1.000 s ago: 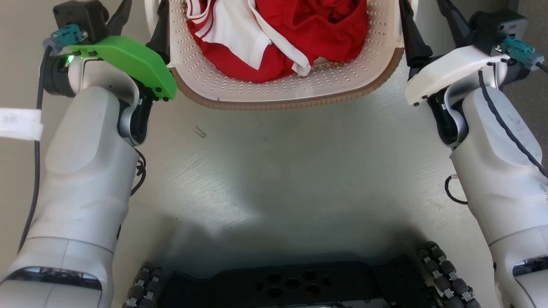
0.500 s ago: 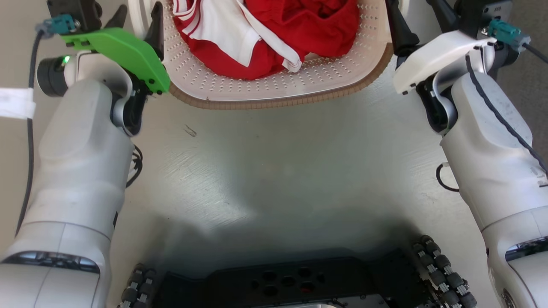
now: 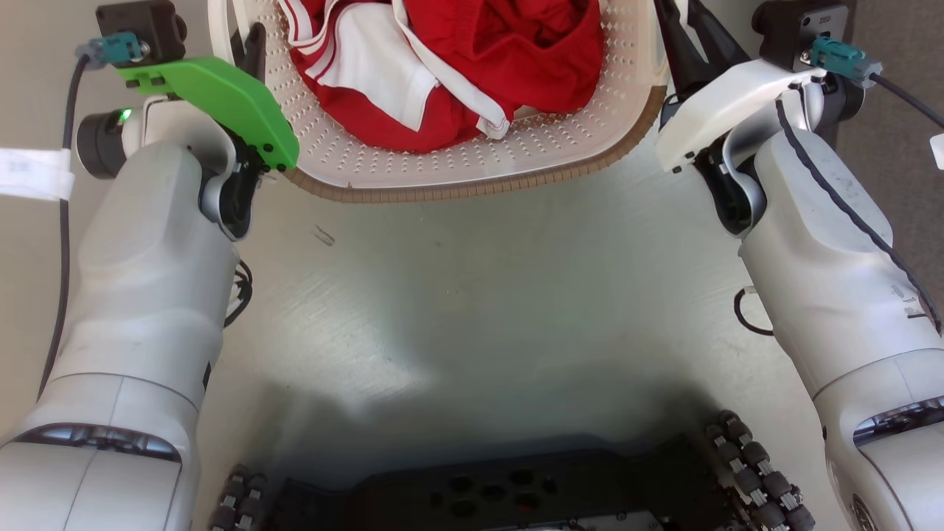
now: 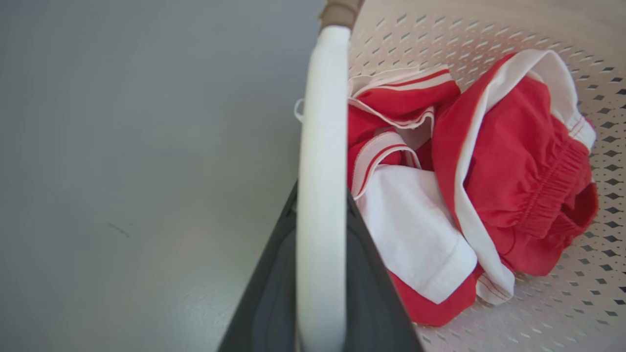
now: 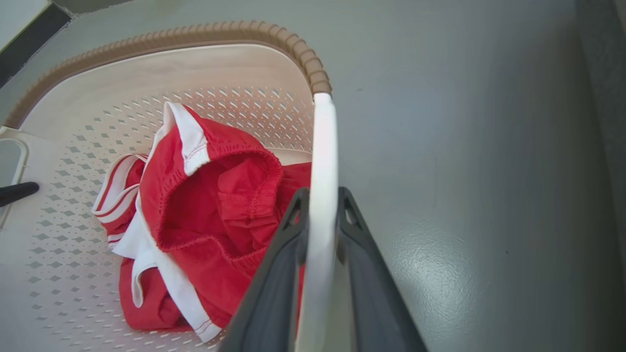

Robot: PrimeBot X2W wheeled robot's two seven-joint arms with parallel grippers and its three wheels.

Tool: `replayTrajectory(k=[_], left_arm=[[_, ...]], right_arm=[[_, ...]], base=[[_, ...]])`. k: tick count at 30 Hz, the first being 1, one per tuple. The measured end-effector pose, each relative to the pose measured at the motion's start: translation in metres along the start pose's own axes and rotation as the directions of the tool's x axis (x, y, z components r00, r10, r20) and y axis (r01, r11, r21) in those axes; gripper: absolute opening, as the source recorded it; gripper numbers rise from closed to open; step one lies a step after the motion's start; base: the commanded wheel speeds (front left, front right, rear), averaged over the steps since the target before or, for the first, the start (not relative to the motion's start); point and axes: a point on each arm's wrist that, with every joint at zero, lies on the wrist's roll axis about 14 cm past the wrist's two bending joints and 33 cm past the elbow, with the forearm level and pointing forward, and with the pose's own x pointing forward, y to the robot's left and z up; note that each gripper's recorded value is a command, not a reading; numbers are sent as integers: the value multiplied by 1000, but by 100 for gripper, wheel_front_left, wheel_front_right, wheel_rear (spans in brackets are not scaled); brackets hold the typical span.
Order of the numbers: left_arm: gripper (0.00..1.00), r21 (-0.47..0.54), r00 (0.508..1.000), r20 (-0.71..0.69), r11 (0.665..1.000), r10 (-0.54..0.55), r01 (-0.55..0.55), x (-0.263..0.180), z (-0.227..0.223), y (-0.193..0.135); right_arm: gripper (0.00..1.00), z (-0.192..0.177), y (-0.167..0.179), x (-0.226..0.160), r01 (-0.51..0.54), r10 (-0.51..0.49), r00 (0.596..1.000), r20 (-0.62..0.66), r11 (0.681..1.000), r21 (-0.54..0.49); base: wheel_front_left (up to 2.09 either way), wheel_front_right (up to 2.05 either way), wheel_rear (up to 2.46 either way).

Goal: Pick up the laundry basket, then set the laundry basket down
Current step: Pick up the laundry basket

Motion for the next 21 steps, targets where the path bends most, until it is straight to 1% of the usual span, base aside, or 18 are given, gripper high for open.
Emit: replayTrajectory(k=[7, 15, 21], left_arm=[[0, 4, 1000, 28, 1000, 3, -3, -15, 11, -9], [0, -14, 1000, 15, 1000, 20, -19, -41, 9, -14], [0, -10, 1000, 20, 1000, 17, -17, -62, 17, -24]], right_arm=[[0, 10, 2, -13, 9, -9, 1000, -3, 1000, -5], [0, 13, 12, -34, 11, -11, 1000, -24, 1000, 23], [0, 24, 18, -53, 18, -17, 1000, -22, 1000, 25]], base=[[0, 0, 0], [0, 0, 0], [0, 0, 0]])
